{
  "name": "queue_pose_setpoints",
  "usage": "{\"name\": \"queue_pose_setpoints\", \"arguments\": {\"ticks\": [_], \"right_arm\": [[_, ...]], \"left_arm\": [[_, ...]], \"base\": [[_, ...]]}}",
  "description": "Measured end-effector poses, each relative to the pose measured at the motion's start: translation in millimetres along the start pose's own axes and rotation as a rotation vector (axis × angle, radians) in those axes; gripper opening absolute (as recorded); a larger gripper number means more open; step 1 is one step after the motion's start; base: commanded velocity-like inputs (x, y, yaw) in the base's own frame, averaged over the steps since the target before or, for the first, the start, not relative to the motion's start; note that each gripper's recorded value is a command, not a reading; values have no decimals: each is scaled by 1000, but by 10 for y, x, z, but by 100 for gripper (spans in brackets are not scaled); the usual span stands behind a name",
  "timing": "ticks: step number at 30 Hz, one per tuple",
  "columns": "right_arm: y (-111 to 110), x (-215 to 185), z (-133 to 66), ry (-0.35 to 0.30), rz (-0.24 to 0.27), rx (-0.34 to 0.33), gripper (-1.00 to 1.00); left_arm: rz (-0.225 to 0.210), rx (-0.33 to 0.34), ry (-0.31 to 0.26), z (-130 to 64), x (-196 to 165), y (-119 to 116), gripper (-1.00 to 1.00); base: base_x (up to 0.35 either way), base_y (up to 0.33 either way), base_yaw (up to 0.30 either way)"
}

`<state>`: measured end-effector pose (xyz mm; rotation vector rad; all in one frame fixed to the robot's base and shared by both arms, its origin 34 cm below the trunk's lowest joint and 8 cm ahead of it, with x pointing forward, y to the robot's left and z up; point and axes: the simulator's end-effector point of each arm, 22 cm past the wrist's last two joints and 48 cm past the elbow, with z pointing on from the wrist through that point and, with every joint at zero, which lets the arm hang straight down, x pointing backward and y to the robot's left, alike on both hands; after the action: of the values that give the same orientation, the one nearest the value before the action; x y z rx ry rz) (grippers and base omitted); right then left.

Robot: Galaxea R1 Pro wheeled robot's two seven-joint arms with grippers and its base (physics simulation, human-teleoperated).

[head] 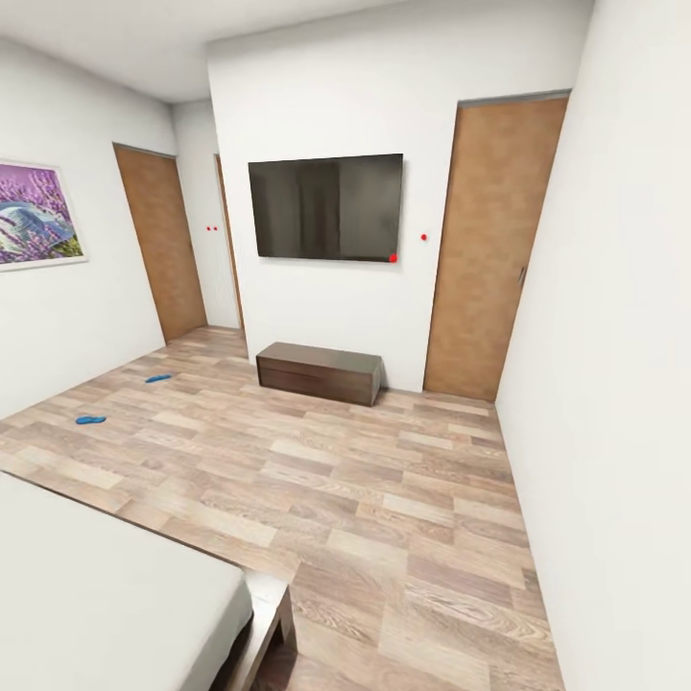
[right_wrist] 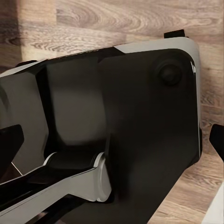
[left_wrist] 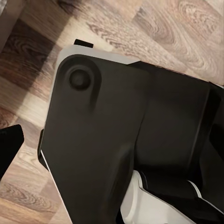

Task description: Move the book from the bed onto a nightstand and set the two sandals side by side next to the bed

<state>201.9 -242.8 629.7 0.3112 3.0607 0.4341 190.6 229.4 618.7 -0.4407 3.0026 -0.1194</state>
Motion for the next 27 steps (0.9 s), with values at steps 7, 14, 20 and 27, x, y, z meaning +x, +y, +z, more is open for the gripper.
{"name": "queue_pose_setpoints", "arguments": {"ticks": [7, 14, 20, 27], "right_arm": [[0, 0, 0, 0, 0, 0, 100], [0, 0, 0, 0, 0, 0, 100], [0, 0, 0, 0, 0, 0, 100], [0, 0, 0, 0, 0, 0, 100]], "left_arm": [[0, 0, 0, 0, 0, -1, 100], [1, 0, 0, 0, 1, -1, 100], [1, 0, 0, 0, 1, -1, 100], [1, 0, 0, 0, 1, -1, 100]], "base": [[171, 0, 0], [171, 0, 0], [171, -23, 0], [174, -81, 0]]}}
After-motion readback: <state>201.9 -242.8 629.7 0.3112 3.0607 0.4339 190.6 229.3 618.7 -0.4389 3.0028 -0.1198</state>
